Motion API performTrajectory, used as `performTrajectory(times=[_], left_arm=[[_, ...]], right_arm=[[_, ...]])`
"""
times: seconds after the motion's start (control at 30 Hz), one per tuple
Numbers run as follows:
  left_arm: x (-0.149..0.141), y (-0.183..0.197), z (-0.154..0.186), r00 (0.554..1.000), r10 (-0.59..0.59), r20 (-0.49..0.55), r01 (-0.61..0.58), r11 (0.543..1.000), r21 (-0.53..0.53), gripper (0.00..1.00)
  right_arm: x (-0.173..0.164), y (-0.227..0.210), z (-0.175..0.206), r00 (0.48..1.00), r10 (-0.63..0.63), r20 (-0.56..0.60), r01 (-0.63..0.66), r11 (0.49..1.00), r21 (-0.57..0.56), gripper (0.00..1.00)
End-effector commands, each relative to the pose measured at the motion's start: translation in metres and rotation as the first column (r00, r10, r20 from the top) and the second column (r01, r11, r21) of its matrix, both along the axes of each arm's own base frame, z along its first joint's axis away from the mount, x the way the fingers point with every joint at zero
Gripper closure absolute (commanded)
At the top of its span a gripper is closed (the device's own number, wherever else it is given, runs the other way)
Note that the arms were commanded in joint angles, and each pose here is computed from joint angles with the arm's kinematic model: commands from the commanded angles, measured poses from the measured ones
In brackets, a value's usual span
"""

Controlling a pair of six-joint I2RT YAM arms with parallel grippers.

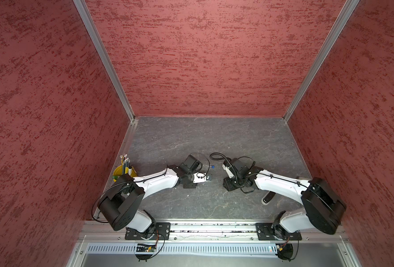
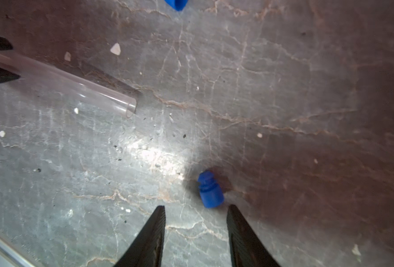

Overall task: Insert stoppers into test tubes
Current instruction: Pick up the stopper from the center of the board.

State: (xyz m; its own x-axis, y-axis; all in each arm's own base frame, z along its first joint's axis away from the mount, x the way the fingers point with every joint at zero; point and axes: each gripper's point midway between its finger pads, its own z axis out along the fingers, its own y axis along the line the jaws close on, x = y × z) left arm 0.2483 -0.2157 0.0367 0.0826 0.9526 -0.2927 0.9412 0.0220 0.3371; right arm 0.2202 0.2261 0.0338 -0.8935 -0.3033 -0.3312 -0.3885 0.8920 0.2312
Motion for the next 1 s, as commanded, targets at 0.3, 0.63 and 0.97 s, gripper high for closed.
performTrajectory(times=[0.3,0.63,0.97], left_arm=[[0.0027,0.0032,-0.0004,1.000,0.004,0.009,-0.004,1.000,0.001,0.80],[0.0040,0.0033,0.0006,1.000,0.006,0.013,-0.006,1.000,0.000,0.80],[0.0042,0.0033,0.0002,1.000,0.005,0.012,-0.005,1.000,0.000,0.80]], right_arm=[[0.0152,0.0023,-0.0054,0.999,0.020,0.037,-0.018,0.999,-0.039,0.53],[0.0142,0.0054,-0.0041,0.998,0.051,0.034,-0.050,0.998,-0.034,0.58],[0.0138,-0.0001,-0.0060,0.998,0.048,0.034,-0.046,0.997,-0.063,0.68]])
